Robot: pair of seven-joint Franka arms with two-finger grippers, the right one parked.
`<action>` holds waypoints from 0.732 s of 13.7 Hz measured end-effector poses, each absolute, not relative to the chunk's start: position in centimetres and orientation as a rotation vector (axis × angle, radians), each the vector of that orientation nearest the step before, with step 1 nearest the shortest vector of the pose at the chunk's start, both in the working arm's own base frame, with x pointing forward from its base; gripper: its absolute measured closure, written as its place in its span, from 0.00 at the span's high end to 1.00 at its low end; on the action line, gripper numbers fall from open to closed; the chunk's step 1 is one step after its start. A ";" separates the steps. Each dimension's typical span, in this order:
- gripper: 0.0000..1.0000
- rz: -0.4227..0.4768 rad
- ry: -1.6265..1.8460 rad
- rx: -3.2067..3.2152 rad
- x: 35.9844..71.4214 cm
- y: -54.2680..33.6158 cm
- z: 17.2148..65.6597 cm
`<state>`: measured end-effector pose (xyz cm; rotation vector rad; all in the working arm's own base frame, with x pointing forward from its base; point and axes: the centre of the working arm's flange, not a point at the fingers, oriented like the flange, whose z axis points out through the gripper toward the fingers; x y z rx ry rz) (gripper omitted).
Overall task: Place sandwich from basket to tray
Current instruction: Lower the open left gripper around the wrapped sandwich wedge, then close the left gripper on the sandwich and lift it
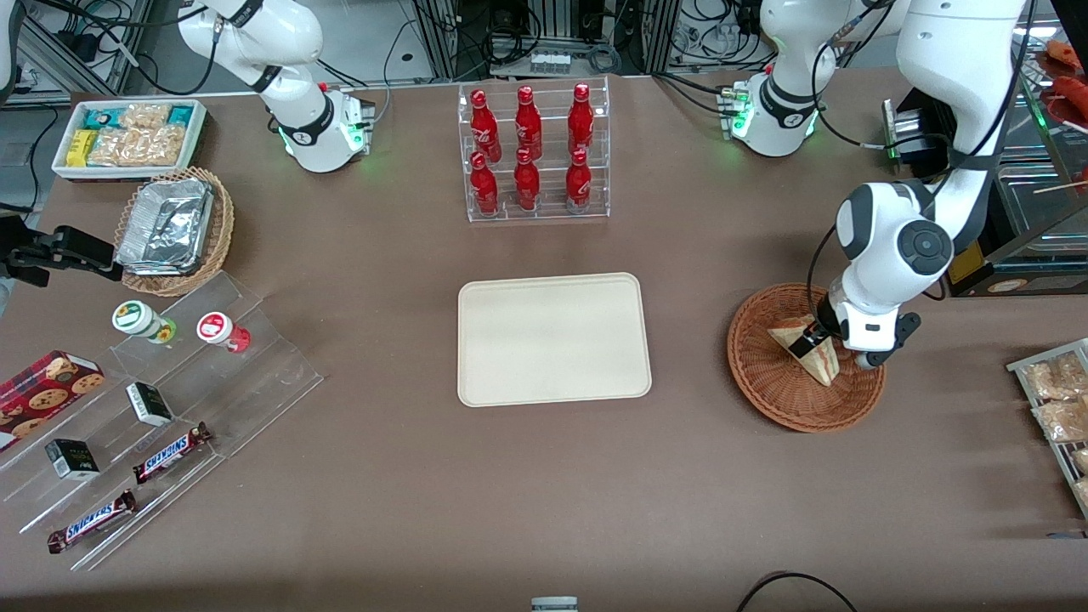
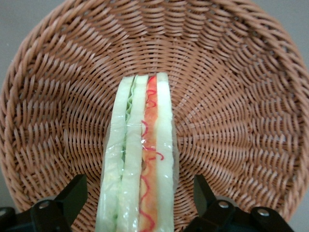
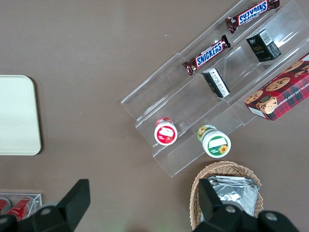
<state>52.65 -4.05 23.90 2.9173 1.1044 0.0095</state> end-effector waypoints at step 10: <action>0.27 -0.147 0.955 3.020 52.7 -8.6 31.8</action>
